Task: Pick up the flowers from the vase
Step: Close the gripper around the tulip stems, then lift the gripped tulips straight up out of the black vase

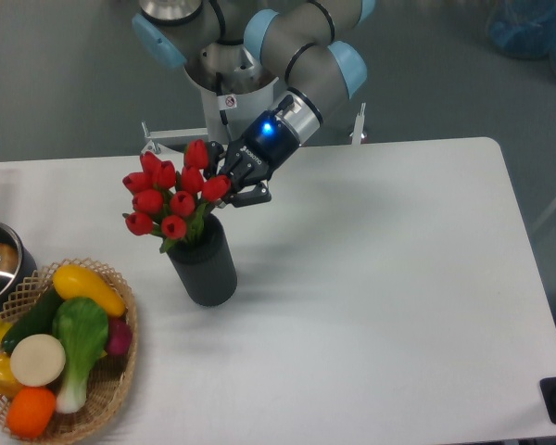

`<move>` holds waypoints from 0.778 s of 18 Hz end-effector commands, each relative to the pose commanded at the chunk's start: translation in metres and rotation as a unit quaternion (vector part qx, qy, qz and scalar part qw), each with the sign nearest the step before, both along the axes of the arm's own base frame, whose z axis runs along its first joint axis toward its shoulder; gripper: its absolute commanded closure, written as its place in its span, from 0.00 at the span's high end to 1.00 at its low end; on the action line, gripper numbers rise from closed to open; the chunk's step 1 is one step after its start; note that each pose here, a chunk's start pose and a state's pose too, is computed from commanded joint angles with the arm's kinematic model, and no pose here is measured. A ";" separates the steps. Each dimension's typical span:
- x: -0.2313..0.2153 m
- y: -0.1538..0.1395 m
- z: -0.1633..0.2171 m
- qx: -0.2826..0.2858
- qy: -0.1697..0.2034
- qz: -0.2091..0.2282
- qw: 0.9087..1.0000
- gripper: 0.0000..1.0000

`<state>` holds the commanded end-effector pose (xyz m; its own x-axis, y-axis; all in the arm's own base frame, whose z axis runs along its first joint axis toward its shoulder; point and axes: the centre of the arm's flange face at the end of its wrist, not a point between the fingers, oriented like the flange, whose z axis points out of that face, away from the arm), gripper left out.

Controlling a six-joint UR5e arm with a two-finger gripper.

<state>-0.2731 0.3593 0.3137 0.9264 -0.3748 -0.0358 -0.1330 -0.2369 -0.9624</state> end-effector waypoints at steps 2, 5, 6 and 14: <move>-0.001 0.001 0.019 -0.002 -0.002 0.007 1.000 0.00; -0.004 0.005 0.053 -0.003 -0.006 0.016 1.000 0.00; -0.005 0.006 0.060 -0.004 -0.008 0.019 1.000 0.00; -0.014 0.008 0.106 -0.001 -0.014 0.036 0.999 0.00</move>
<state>-0.2869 0.3675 0.4202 0.9514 -0.3079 -0.0078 -0.0879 -0.2470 -0.9650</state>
